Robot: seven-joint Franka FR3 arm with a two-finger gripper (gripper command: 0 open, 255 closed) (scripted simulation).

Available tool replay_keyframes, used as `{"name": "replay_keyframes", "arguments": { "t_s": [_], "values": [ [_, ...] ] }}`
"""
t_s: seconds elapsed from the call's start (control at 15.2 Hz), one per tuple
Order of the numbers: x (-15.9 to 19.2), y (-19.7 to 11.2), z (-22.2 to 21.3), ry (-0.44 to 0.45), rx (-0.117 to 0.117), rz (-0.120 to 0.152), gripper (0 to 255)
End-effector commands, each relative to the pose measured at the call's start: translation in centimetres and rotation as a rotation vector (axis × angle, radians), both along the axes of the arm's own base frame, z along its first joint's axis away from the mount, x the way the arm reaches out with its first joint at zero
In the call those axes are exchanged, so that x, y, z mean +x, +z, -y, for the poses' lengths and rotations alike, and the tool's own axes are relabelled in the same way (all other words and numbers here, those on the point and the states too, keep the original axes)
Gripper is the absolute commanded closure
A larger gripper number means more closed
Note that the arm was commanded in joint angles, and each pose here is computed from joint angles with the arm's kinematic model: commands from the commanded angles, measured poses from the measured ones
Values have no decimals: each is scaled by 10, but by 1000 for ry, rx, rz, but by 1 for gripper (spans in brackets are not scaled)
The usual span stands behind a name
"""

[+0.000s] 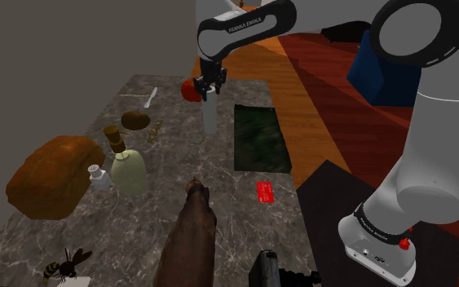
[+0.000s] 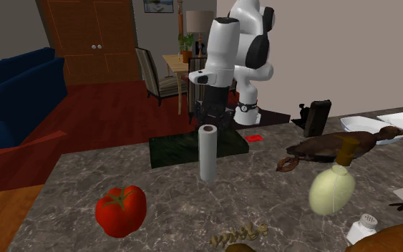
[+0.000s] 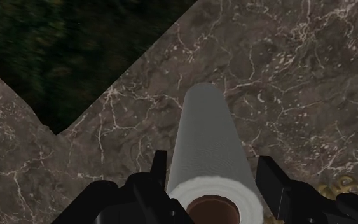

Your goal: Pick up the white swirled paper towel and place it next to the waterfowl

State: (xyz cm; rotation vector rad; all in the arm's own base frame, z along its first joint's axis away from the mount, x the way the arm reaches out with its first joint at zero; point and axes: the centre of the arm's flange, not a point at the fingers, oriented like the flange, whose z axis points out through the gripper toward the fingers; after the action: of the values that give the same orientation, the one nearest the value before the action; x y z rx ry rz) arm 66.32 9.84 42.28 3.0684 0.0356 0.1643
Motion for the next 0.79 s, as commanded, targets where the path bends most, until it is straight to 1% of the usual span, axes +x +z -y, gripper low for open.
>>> {"name": "replay_keyframes", "arguments": {
  "t_s": [0.0, 0.73],
  "values": [
    [0, 11, 0, 0, 0, 0, 255],
    [0, 69, 0, 0, 0, 0, 255]
  ]
}}
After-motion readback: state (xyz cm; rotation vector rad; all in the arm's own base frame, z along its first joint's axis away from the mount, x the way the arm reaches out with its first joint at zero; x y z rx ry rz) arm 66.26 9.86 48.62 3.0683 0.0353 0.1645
